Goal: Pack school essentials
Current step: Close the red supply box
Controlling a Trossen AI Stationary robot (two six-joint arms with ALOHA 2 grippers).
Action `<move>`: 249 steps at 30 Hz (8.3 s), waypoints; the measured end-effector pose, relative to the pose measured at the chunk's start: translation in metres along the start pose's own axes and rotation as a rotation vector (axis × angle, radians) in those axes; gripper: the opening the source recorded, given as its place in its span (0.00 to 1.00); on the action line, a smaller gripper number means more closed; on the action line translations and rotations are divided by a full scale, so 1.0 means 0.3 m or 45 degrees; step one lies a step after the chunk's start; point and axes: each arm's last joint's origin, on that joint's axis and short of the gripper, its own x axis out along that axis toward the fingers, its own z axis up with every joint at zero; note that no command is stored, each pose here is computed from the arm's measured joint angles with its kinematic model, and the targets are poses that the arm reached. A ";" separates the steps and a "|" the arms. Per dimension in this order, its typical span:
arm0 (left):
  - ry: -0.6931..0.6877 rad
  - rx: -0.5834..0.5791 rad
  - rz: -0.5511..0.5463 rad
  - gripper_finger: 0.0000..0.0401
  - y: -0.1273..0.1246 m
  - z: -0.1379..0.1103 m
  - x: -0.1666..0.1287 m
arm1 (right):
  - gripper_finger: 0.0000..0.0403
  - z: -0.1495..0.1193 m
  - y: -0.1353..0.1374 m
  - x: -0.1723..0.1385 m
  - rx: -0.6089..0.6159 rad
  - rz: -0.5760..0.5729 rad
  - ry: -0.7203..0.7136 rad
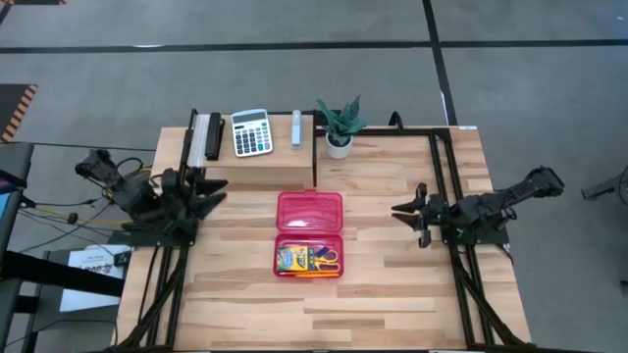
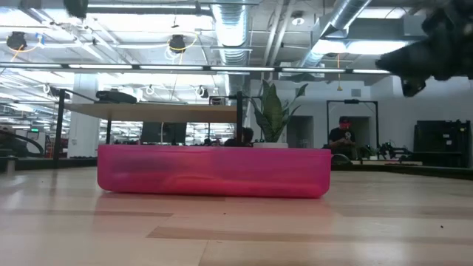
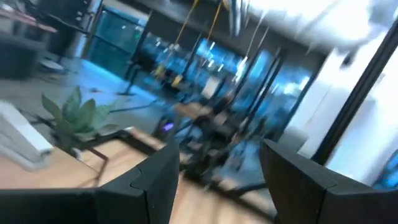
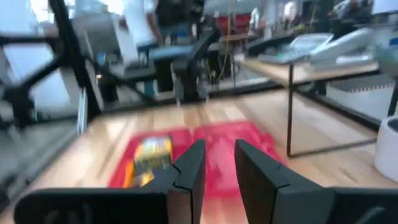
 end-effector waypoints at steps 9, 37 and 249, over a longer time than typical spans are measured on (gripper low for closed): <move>0.276 0.278 0.155 0.52 -0.122 -0.048 0.155 | 0.27 0.120 -0.007 -0.019 0.399 0.014 -0.434; 0.456 0.019 0.407 0.52 0.093 -0.305 0.200 | 0.21 0.215 -0.031 0.137 0.224 -0.700 0.091; 0.300 -0.494 0.000 0.22 -0.004 -0.208 0.058 | 0.00 0.067 0.532 0.776 -1.051 -0.451 0.596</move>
